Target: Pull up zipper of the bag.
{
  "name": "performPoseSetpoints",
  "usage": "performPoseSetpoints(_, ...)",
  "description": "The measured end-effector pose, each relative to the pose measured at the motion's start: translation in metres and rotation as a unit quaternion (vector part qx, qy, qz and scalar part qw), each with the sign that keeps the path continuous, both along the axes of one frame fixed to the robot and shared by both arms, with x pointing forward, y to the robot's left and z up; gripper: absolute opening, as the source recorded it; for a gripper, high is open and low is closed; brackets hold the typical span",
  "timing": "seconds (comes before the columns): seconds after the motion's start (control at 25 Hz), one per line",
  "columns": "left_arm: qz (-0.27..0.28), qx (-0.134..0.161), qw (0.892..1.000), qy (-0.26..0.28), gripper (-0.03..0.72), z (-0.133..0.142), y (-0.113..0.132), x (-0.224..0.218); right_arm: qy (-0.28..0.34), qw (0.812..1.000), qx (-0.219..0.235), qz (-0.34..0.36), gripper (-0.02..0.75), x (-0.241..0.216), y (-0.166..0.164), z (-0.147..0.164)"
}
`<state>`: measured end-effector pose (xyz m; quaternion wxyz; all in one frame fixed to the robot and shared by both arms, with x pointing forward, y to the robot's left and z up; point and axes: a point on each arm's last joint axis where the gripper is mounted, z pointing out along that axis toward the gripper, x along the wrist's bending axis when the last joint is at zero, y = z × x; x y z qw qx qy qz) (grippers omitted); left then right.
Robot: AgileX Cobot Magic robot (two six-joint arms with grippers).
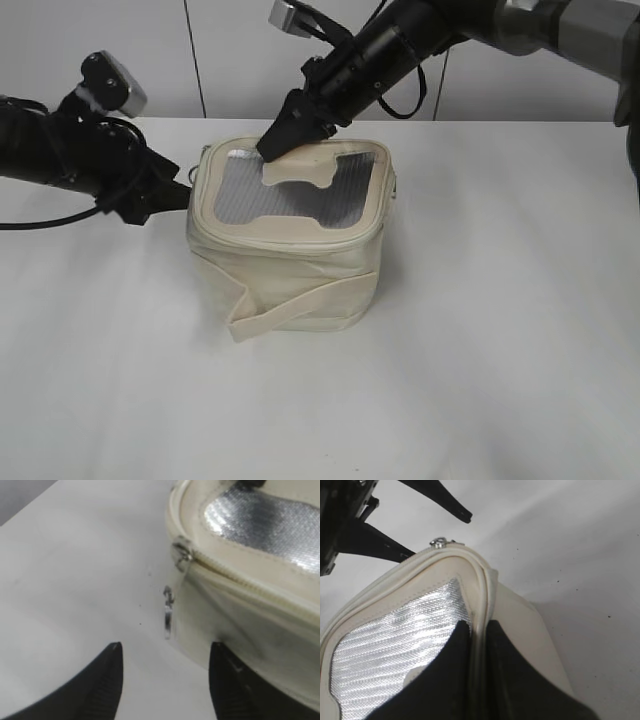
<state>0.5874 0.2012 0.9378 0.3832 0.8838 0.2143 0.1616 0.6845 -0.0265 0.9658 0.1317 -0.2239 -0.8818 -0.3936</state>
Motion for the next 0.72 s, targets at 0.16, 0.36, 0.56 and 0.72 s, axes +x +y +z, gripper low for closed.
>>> performPoseSetpoints(0.16, 0.014, -0.008, 1.0, -0.008, 0.428, 0.002, -0.002, 0.012, 0.003, 1.0, 0.0, -0.002, 0.073, 0.0, 0.0, 0.0)
performPoseSetpoints(0.36, 0.008, -0.016, 1.0, -0.01, 0.423, 0.001, -0.005, 0.019, 0.004, 1.0, 0.0, -0.003, 0.071, 0.0, 0.0, 0.0)
performPoseSetpoints(0.56, 0.006, -0.013, 1.0, -0.002, 0.402, -0.008, -0.012, 0.023, 0.007, 1.0, -0.001, -0.006, 0.064, 0.001, -0.001, 0.0)
performPoseSetpoints(0.72, 0.001, -0.013, 1.0, 0.0, 0.176, -0.011, -0.022, 0.022, 0.009, 1.0, -0.001, -0.007, 0.064, 0.0, -0.001, 0.0)
